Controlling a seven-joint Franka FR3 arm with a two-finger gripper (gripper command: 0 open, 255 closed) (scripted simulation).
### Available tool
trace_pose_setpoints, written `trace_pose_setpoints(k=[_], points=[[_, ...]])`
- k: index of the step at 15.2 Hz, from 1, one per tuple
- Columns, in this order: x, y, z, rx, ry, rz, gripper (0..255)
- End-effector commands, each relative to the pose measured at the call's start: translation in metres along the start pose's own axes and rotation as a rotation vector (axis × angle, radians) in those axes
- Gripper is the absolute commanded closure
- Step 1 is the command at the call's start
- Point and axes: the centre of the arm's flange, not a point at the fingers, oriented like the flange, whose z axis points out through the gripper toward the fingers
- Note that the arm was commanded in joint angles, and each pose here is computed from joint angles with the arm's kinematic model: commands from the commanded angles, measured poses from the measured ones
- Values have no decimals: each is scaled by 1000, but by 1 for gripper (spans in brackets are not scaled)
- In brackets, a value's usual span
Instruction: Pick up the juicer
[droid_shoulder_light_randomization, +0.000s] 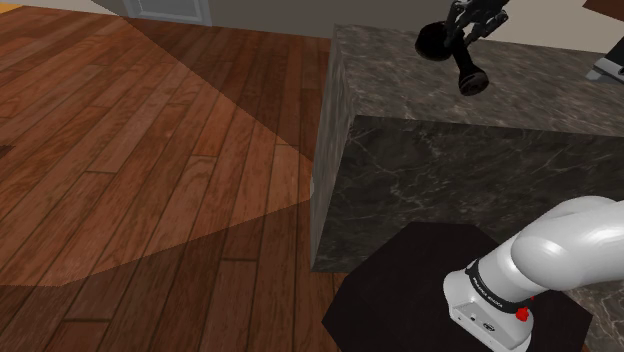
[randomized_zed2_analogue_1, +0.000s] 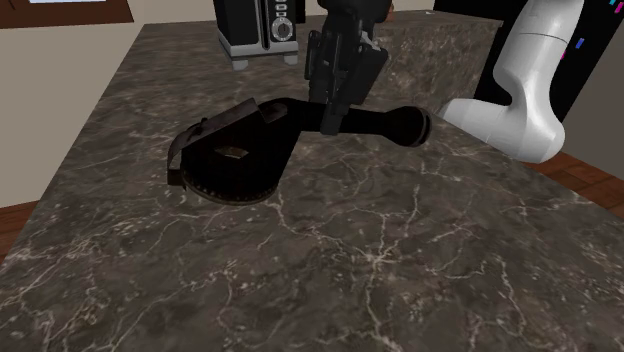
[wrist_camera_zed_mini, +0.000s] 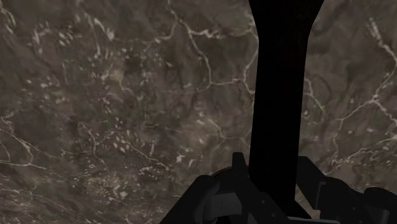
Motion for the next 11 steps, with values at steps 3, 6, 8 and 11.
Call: trace_pose_setpoints(k=[3,6,8,11], points=[[0,-1,0,0,-1,-1,255],[5,-1,-15,0,-1,-1,255],[8,-2,-25,0,-1,-1,255],[12,-3,-40,0,-1,-1,255]])
